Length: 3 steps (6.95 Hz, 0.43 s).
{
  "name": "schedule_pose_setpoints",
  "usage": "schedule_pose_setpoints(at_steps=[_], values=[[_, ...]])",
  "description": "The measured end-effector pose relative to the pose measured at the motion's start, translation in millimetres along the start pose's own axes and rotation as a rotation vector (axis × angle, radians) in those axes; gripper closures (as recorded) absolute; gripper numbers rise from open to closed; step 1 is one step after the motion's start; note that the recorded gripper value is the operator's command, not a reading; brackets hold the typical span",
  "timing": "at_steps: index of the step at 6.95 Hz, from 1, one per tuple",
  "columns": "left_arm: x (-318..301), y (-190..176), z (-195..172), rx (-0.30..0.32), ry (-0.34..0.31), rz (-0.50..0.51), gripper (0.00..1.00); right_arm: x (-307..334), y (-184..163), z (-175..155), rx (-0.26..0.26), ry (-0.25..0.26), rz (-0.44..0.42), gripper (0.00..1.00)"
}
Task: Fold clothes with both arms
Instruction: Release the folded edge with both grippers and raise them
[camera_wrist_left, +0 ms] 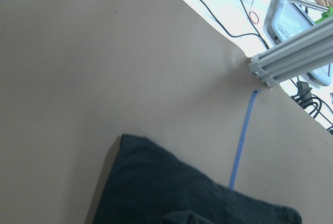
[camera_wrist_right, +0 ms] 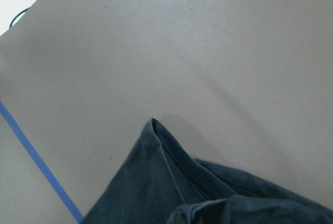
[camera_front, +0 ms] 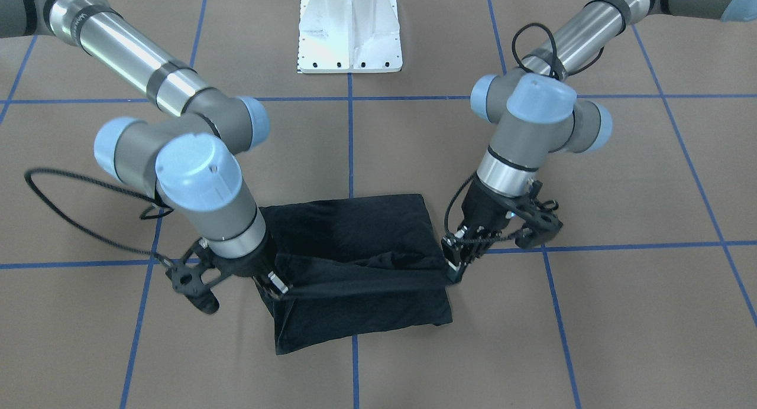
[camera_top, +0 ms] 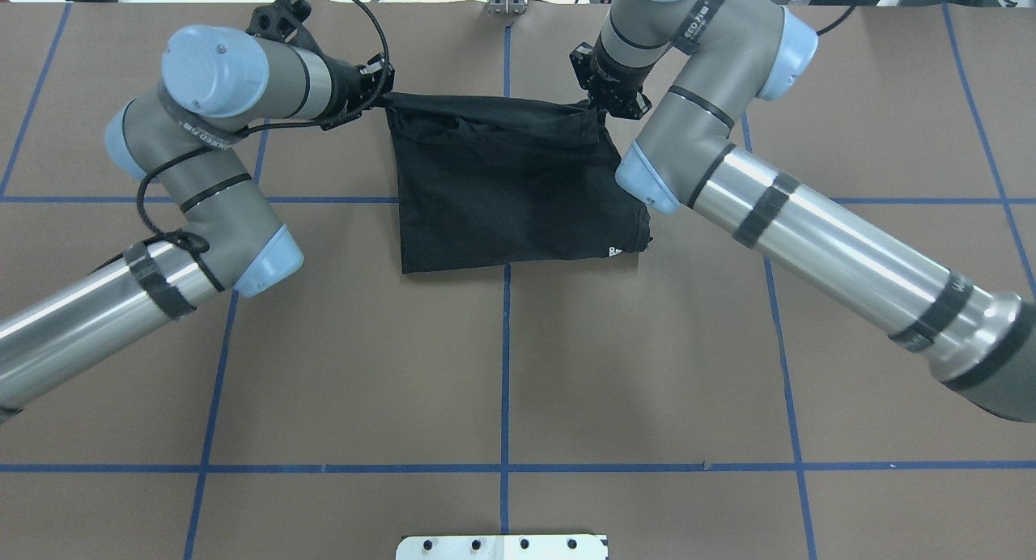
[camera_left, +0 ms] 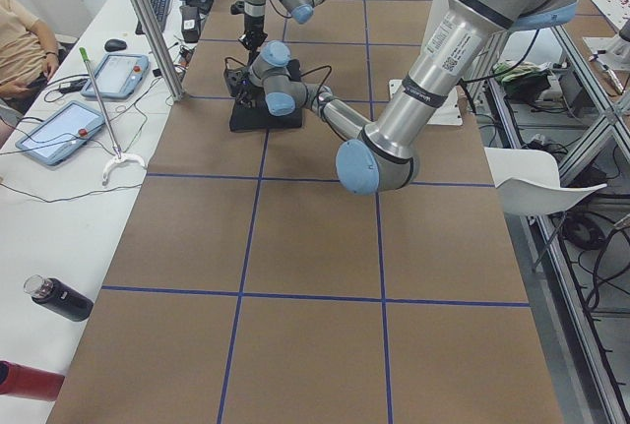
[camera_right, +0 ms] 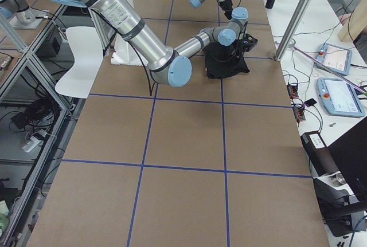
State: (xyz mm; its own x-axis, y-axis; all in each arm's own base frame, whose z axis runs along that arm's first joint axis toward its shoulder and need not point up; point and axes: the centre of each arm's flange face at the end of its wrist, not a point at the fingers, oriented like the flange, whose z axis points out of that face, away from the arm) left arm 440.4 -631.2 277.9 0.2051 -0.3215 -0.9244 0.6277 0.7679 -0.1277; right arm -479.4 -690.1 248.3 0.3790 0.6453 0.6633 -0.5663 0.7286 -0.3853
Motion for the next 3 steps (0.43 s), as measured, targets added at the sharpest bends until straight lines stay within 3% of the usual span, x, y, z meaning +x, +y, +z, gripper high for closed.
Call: schedule_pose_setpoints(at_steps=[1, 2, 3], values=[[-3, -22, 19, 0.022, 0.006, 0.034, 0.00, -14, -21, 10, 0.038, -0.024, -0.079, 0.00], [-4, -38, 27, 0.039, 0.010, 0.055, 0.00, -29, -31, 4, 0.074, -0.042, -0.169, 0.00], [-4, -47, 29, 0.048, 0.014, 0.063, 0.00, -41, -41, -9, 0.089, -0.051, -0.202, 0.00]])
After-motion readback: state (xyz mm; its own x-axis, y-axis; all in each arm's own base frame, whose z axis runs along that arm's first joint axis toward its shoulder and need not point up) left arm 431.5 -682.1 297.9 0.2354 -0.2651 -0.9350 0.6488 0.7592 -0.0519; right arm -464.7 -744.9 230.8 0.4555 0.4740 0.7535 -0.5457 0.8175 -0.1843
